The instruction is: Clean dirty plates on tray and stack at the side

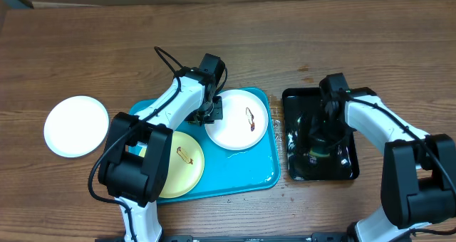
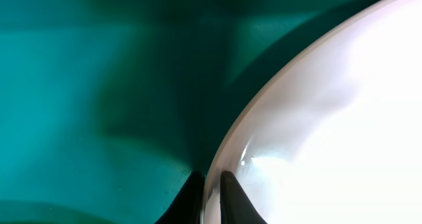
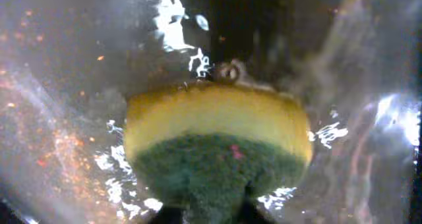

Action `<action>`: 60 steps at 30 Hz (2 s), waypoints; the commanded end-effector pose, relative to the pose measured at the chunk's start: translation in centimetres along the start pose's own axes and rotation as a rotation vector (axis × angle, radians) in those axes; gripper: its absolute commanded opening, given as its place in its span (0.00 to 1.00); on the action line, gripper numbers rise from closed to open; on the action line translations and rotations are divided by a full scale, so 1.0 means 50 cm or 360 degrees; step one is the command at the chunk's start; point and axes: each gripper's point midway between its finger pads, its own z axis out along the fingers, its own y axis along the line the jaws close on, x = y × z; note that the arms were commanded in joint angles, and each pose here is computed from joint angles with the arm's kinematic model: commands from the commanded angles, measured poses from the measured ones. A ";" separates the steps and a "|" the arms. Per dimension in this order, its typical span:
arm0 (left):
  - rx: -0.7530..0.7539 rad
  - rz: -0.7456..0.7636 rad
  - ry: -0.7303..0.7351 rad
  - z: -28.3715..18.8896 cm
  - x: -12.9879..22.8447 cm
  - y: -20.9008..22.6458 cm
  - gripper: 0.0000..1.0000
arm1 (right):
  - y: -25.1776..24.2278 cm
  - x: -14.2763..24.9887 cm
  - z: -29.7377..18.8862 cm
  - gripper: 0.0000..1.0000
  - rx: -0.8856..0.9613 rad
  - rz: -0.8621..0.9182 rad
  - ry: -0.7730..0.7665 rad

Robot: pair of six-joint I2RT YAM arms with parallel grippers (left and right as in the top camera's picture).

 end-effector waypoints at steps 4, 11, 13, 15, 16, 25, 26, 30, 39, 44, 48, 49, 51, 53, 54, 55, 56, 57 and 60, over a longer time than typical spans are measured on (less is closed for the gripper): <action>-0.0053 0.0013 0.0032 0.019 0.012 0.011 0.09 | 0.022 -0.019 -0.057 0.04 -0.0041 -0.0025 0.0007; -0.0053 0.0012 0.0033 0.019 0.012 0.011 0.08 | 0.024 -0.037 -0.121 0.04 -0.0009 -0.0016 -0.0046; -0.0053 0.0012 0.0032 0.019 0.012 0.011 0.06 | 0.017 -0.034 -0.117 0.04 0.0014 -0.0015 -0.0039; -0.0054 0.0013 0.0034 0.019 0.013 0.012 0.06 | 0.019 -0.015 -0.119 0.04 -0.0002 -0.0012 0.0025; -0.0056 0.0013 0.0036 0.019 0.013 0.012 0.06 | 0.016 -0.014 -0.119 0.04 0.0012 -0.0012 0.0027; -0.0056 0.0009 0.0036 0.019 0.012 0.014 0.04 | 0.010 -0.010 -0.120 0.04 0.0033 -0.0072 0.0034; -0.0057 0.0009 0.0038 0.019 0.013 0.014 0.04 | 0.011 -0.008 -0.120 0.04 0.0030 -0.0072 0.0039; -0.0056 0.0005 0.0038 0.019 0.013 0.014 0.04 | 0.016 -0.020 -0.120 0.04 0.0013 -0.0074 0.0000; -0.0085 -0.0079 0.0050 0.019 0.012 0.033 0.04 | 0.046 -0.020 -0.121 0.04 -0.0102 -0.0090 0.0006; -0.0094 -0.0077 0.0054 0.019 0.013 0.037 0.04 | 0.052 -0.015 -0.135 0.04 -0.0128 -0.0177 0.0023; -0.0093 -0.0071 0.0054 0.019 0.013 0.036 0.04 | 0.099 -0.029 -0.191 0.04 -0.0309 -0.0270 -0.0036; -0.0093 -0.0071 0.0054 0.019 0.013 0.036 0.04 | 0.116 -0.030 -0.206 0.04 -0.0368 -0.0306 -0.0050; -0.0093 -0.0071 0.0053 0.019 0.012 0.036 0.04 | 0.148 -0.033 -0.233 0.04 -0.0460 -0.0373 -0.0081; -0.0092 -0.0072 0.0053 0.019 0.012 0.036 0.04 | 0.177 -0.032 -0.249 0.04 -0.0509 -0.0427 -0.0110; -0.0092 -0.0072 0.0053 0.019 0.012 0.036 0.05 | 0.193 -0.030 -0.251 0.04 -0.0530 -0.0462 -0.0123; -0.0092 -0.0072 0.0053 0.019 0.012 0.036 0.05 | 0.207 -0.027 -0.252 0.04 -0.0550 -0.0494 -0.0133; -0.0091 -0.0071 0.0051 0.019 0.012 0.036 0.05 | 0.227 -0.023 -0.253 0.04 -0.0573 -0.0537 -0.0150; -0.0090 -0.0072 0.0048 0.019 0.011 0.036 0.05 | 0.250 -0.019 -0.254 0.04 -0.0595 -0.0591 -0.0175; -0.0088 -0.0073 0.0044 0.019 0.010 0.035 0.05 | 0.327 -0.005 -0.261 0.04 -0.0652 -0.0771 -0.0283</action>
